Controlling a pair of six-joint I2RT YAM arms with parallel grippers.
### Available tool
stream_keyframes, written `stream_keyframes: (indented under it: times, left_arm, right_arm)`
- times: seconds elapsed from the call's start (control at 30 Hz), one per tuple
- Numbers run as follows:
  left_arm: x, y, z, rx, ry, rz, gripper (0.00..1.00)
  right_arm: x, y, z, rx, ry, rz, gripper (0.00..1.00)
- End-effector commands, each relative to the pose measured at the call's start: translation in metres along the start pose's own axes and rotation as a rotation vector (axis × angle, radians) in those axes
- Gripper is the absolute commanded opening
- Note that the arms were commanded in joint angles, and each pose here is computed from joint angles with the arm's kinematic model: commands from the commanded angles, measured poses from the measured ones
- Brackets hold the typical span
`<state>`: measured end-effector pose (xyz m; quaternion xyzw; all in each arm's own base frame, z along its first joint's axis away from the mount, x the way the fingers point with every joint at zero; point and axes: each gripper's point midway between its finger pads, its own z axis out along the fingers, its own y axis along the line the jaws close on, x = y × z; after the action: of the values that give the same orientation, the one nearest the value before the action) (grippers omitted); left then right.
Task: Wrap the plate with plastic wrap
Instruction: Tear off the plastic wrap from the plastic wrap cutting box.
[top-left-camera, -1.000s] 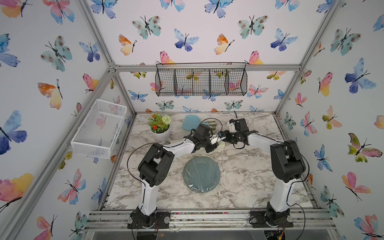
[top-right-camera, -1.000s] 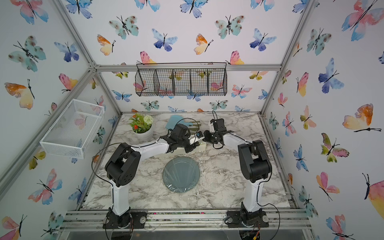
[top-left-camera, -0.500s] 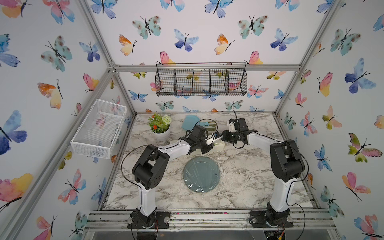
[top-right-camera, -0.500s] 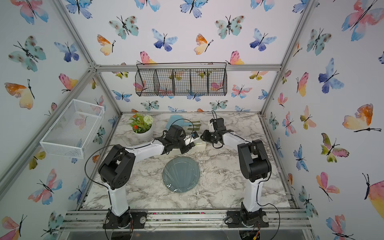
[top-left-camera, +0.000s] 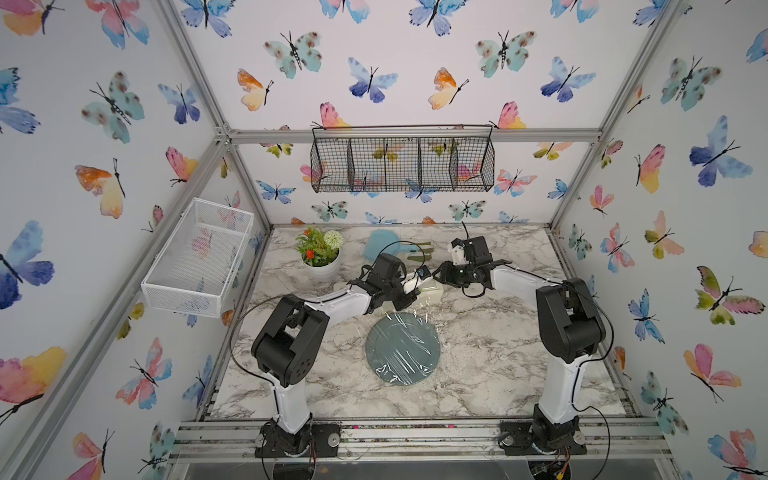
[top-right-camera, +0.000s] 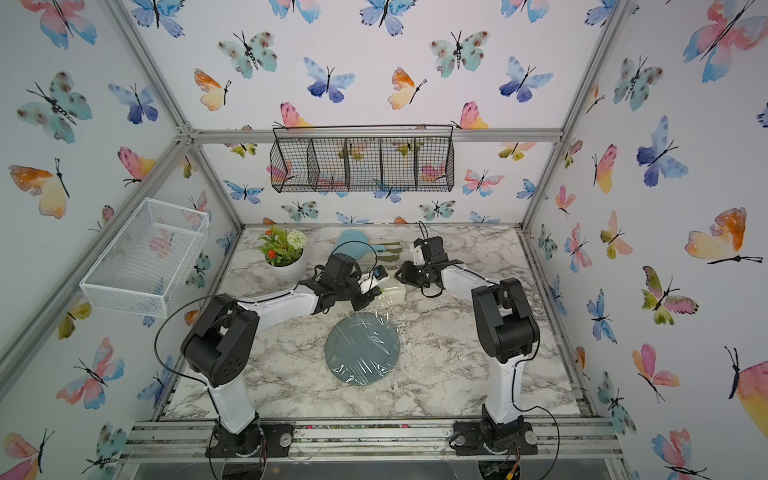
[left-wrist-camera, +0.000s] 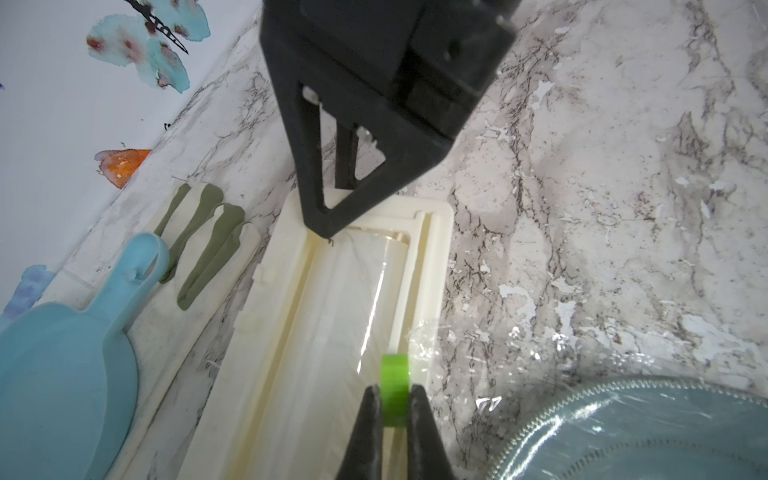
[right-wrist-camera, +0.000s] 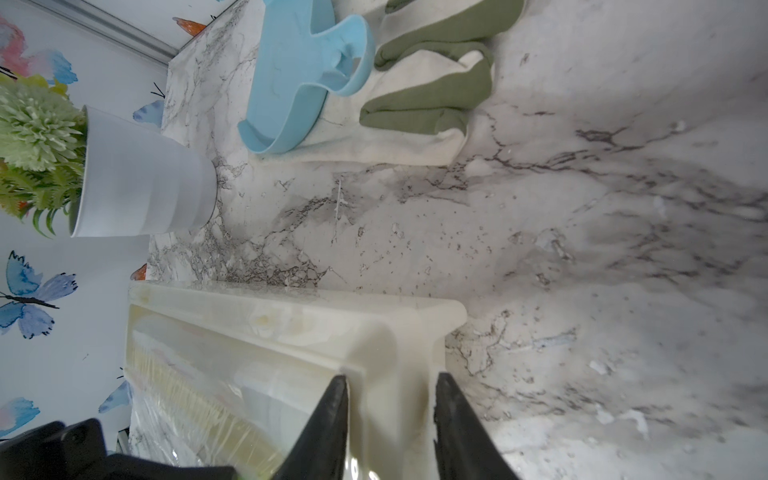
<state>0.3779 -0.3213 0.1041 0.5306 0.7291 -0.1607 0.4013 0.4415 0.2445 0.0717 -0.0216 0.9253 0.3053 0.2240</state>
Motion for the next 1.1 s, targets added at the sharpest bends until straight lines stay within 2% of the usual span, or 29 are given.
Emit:
stream_keyframes:
  times: [0.0,0.13,0.23,0.5,0.67,0.77,0.97,1.03,1.07]
  left_arm:
    - [0.036,-0.004,-0.018,0.015,0.131,-0.072,0.00]
    - [0.029,-0.011,-0.006,0.080,0.136,-0.102,0.00]
    - [0.028,-0.018,-0.001,0.093,0.140,-0.086,0.00]
    - [0.026,-0.024,0.004,0.109,0.122,-0.099,0.00]
    - [0.026,-0.025,0.004,0.111,0.118,-0.102,0.00]
    - [0.026,-0.027,0.005,0.117,0.116,-0.105,0.00]
    - [0.024,-0.030,0.005,0.122,0.110,-0.108,0.00]
    - [0.024,-0.030,0.006,0.120,0.106,-0.108,0.00]
    - [0.023,-0.029,0.007,0.119,0.105,-0.107,0.00]
  right_arm:
    - [0.067,-0.112,0.009,0.379,0.162,0.121,0.37]
    - [0.044,-0.069,0.002,0.192,0.094,0.093,0.46]
    - [0.033,-0.061,-0.009,0.204,0.096,0.063,0.47]
    - [0.031,-0.047,-0.026,0.176,0.073,0.036,0.51]
    - [0.028,-0.038,-0.032,0.172,0.063,0.018,0.45]
    - [0.025,-0.032,-0.039,0.165,0.047,0.012,0.45]
    - [0.020,-0.017,-0.050,0.120,0.028,-0.005,0.53]
    - [0.022,-0.017,-0.051,0.117,0.037,-0.006,0.62]
    - [0.023,-0.016,-0.052,0.111,0.035,-0.008,0.62]
